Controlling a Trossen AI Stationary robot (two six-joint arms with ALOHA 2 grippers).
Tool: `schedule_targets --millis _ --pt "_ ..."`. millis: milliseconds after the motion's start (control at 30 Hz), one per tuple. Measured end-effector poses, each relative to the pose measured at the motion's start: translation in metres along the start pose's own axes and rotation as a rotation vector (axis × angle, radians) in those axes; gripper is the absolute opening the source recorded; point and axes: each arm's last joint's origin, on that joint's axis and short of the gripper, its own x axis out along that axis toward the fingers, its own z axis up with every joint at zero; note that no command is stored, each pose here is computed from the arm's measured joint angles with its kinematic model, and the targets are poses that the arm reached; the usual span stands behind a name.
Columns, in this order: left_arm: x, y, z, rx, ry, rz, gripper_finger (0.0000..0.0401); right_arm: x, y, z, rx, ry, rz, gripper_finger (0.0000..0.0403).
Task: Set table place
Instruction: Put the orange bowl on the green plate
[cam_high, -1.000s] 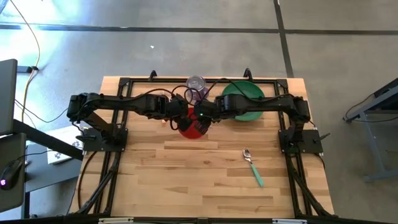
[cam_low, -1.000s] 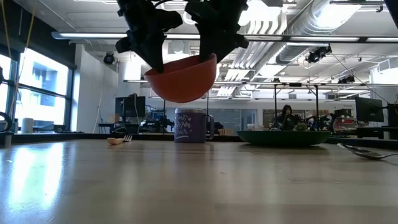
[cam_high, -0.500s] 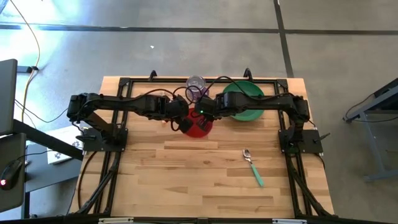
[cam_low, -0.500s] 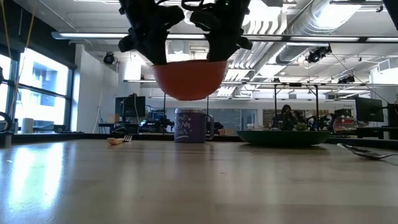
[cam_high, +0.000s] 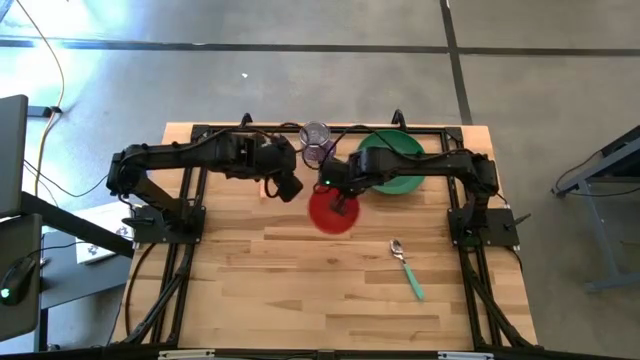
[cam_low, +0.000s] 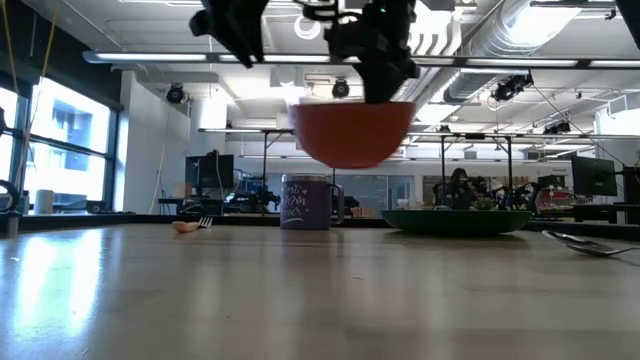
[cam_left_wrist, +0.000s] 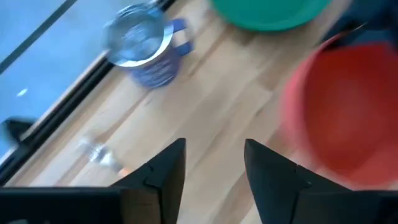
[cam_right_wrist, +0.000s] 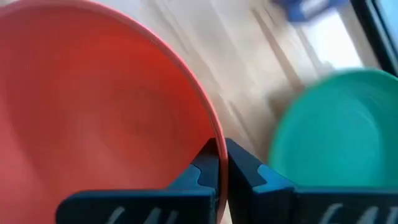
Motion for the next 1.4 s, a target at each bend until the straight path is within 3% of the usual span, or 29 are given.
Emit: schedule_targets --millis 267,400,533,800,1000,1400 --pt "-0.001 -0.001 -0.008 -0.031 0.055 0.037 0.0143 -0.029 -0.082 -0.009 0.078 0.077 -0.211 0.0001" --pt "-0.002 -0.006 -0.007 -0.036 0.027 0.015 0.0136 -0.055 -0.131 -0.015 0.188 0.023 -0.232 0.0" --pt "-0.003 -0.008 -0.008 -0.039 0.022 0.008 0.0134 -0.057 -0.165 -0.029 0.277 -0.013 -0.249 0.0" --pt "-0.003 -0.009 -0.006 -0.068 0.008 0.003 0.0134 0.007 -0.205 -0.06 0.402 -0.017 -0.1 0.0" --pt "-0.003 -0.011 -0.004 -0.081 -0.005 -0.019 0.0134 0.049 -0.228 -0.084 0.491 0.041 -0.051 0.0" --pt "-0.003 -0.011 -0.005 -0.1 -0.003 -0.02 0.0134 0.09 -0.236 -0.113 0.559 0.062 -0.017 0.0"
